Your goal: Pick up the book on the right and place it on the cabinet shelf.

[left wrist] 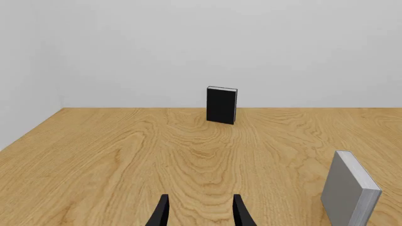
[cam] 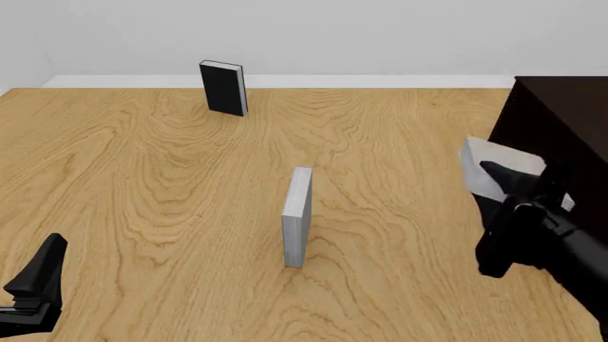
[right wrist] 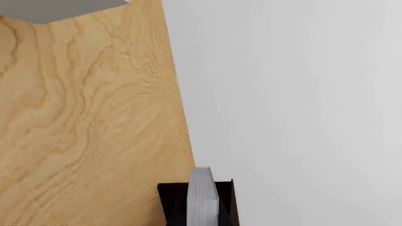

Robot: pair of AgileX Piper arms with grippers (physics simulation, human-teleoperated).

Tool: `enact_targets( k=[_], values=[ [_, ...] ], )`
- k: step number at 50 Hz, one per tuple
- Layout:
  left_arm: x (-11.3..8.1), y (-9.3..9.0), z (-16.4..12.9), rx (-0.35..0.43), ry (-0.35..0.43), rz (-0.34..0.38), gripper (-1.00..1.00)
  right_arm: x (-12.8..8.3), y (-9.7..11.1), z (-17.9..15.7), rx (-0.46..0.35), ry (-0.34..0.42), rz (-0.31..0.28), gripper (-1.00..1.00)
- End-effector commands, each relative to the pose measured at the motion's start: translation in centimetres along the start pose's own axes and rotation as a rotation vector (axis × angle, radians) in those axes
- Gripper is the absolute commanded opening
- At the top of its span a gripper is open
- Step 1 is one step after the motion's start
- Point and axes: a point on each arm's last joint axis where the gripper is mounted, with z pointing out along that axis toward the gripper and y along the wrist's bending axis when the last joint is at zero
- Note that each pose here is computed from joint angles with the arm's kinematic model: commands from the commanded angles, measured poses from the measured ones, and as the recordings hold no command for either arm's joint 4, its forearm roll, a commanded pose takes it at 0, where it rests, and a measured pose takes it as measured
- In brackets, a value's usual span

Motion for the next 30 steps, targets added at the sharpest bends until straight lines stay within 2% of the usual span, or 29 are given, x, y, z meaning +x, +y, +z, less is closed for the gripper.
enact_targets(
  k=[1,3,5,7,8,9,11,12,13,18,21,22,23,25,26,27,28,30],
  values=[
    [0.0,0.0,0.0,0.0,0.0,0.0,1.0,-0.3,1.4,-0.2,0.097,-0.056,-0.102,-1.0],
    [0.0,0.0,0.0,0.0,0.0,0.0,1.0,0.0,2.5,-0.2,0.07,-0.046,-0.127,-1.0],
    [0.0,0.0,0.0,0.0,0.0,0.0,1.0,-0.4,2.1,-0.2,0.092,-0.072,-0.114,-1.0],
    [0.0,0.0,0.0,0.0,0.0,0.0,1.0,-0.5,2.2,-0.1,0.105,-0.076,-0.122,-1.0],
    [0.0,0.0,0.0,0.0,0.0,0.0,1.0,-0.5,2.7,0.1,0.11,-0.084,-0.145,-1.0],
    [0.0,0.0,0.0,0.0,0.0,0.0,1.0,-0.5,2.6,0.1,0.097,-0.083,-0.124,-1.0],
    [0.0,0.0,0.0,0.0,0.0,0.0,1.0,-0.6,3.0,0.2,0.098,-0.088,-0.134,-1.0],
    [0.0,0.0,0.0,0.0,0.0,0.0,1.0,-0.7,2.9,0.4,0.1,-0.095,-0.119,-1.0],
    [0.0,0.0,0.0,0.0,0.0,0.0,1.0,-0.4,3.5,0.4,0.095,-0.084,-0.144,-1.0],
    [0.0,0.0,0.0,0.0,0.0,0.0,1.0,-0.6,3.5,0.6,0.095,-0.096,-0.126,-1.0],
    [0.0,0.0,0.0,0.0,0.0,0.0,1.0,-0.7,3.8,0.8,0.096,-0.101,-0.131,-1.0],
    [0.0,0.0,0.0,0.0,0.0,0.0,1.0,-0.5,4.3,0.9,0.088,-0.093,-0.149,-1.0],
    [0.0,0.0,0.0,0.0,0.0,0.0,1.0,-0.7,4.0,0.9,0.092,-0.105,-0.123,-1.0],
    [0.0,0.0,0.0,0.0,0.0,0.0,1.0,-0.4,4.7,1.0,0.093,-0.095,-0.161,-1.0],
    [0.0,0.0,0.0,0.0,0.0,0.0,1.0,-0.5,4.6,1.0,0.092,-0.098,-0.144,-1.0],
    [0.0,0.0,0.0,0.0,0.0,0.0,1.0,-0.4,4.8,1.1,0.088,-0.096,-0.144,-1.0],
    [0.0,0.0,0.0,0.0,0.0,0.0,1.0,-0.2,5.3,1.2,0.079,-0.086,-0.169,-1.0],
    [0.0,0.0,0.0,0.0,0.0,0.0,1.0,-0.3,5.1,1.3,0.092,-0.09,-0.159,-1.0]
  ],
)
